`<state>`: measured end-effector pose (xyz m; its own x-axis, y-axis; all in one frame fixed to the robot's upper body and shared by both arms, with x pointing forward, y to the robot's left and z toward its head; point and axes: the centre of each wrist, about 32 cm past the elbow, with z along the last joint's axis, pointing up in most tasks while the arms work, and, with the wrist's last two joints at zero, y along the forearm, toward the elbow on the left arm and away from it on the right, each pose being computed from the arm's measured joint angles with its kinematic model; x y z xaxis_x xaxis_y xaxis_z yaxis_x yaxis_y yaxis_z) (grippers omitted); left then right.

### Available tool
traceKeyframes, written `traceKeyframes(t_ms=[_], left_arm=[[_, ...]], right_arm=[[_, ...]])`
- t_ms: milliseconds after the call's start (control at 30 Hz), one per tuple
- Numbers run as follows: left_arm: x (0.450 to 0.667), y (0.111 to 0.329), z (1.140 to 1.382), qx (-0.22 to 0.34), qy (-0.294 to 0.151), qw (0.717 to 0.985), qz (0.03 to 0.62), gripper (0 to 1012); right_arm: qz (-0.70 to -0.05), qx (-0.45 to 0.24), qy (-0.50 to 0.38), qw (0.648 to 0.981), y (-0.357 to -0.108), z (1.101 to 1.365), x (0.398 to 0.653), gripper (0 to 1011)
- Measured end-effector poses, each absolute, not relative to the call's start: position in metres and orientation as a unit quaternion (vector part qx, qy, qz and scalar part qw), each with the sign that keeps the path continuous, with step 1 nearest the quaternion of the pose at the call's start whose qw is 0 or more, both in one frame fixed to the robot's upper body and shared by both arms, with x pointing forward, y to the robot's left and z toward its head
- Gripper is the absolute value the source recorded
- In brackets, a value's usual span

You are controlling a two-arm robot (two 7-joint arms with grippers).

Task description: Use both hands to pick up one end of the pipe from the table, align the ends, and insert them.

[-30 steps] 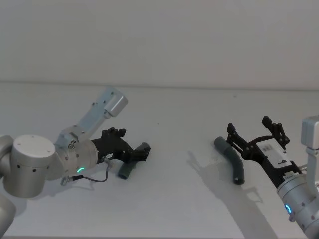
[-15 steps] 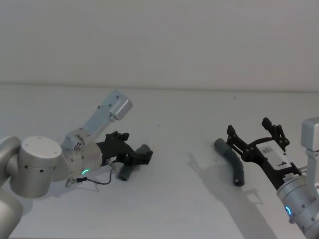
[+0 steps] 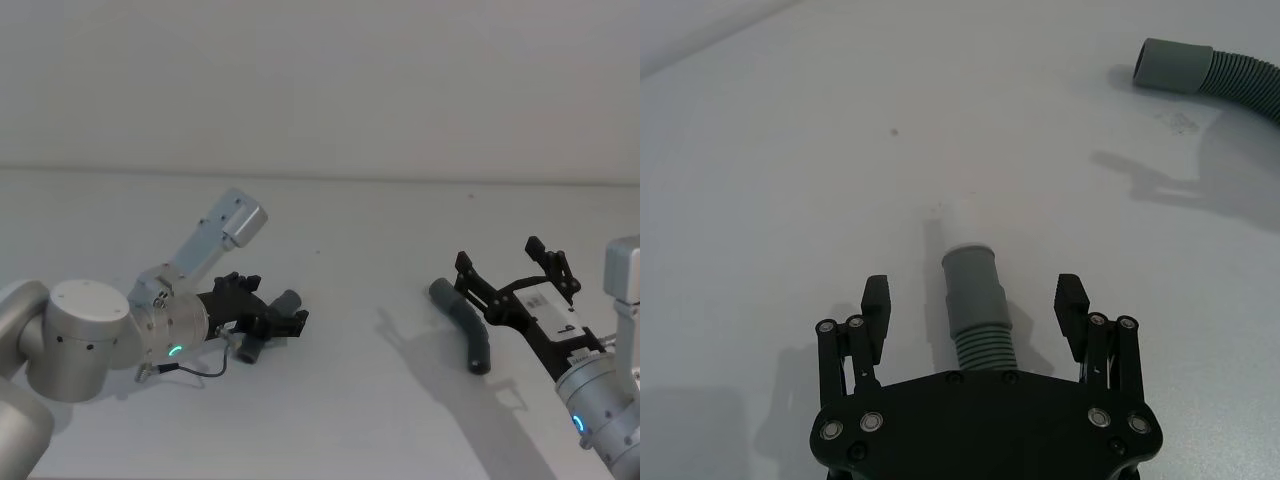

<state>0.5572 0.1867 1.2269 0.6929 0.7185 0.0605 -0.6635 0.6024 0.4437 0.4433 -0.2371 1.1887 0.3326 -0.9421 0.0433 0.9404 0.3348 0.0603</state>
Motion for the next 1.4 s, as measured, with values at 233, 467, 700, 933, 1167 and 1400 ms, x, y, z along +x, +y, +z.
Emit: traceKeyframes(t_ms=[233, 467, 700, 933, 1167, 1400], left_arm=[[0.558, 0.186, 1.224, 0.221, 0.070, 0.892, 0.387, 1001], [0.561, 0.185, 1.222, 0.220, 0.078, 0.891, 0.388, 1002], [0.563, 0.184, 1.222, 0.222, 0.088, 0.890, 0.388, 1001], [0.567, 0.184, 1.224, 0.227, 0.100, 0.889, 0.385, 1001], [0.569, 0.182, 1.226, 0.232, 0.108, 0.888, 0.382, 1002], [0.572, 0.181, 1.228, 0.237, 0.115, 0.887, 0.380, 986]], right_arm=[[-0.577, 0.012, -0.035, 0.816, -0.237, 1.189, 0.443, 1001], [-0.577, 0.012, -0.035, 0.816, -0.237, 1.189, 0.443, 1001], [-0.577, 0.012, -0.035, 0.816, -0.237, 1.189, 0.443, 1001], [-0.577, 0.012, -0.035, 0.816, -0.237, 1.189, 0.443, 1001], [-0.577, 0.012, -0.035, 0.816, -0.237, 1.189, 0.443, 1001], [-0.577, 0.012, -0.035, 0.816, -0.237, 1.189, 0.443, 1001]])
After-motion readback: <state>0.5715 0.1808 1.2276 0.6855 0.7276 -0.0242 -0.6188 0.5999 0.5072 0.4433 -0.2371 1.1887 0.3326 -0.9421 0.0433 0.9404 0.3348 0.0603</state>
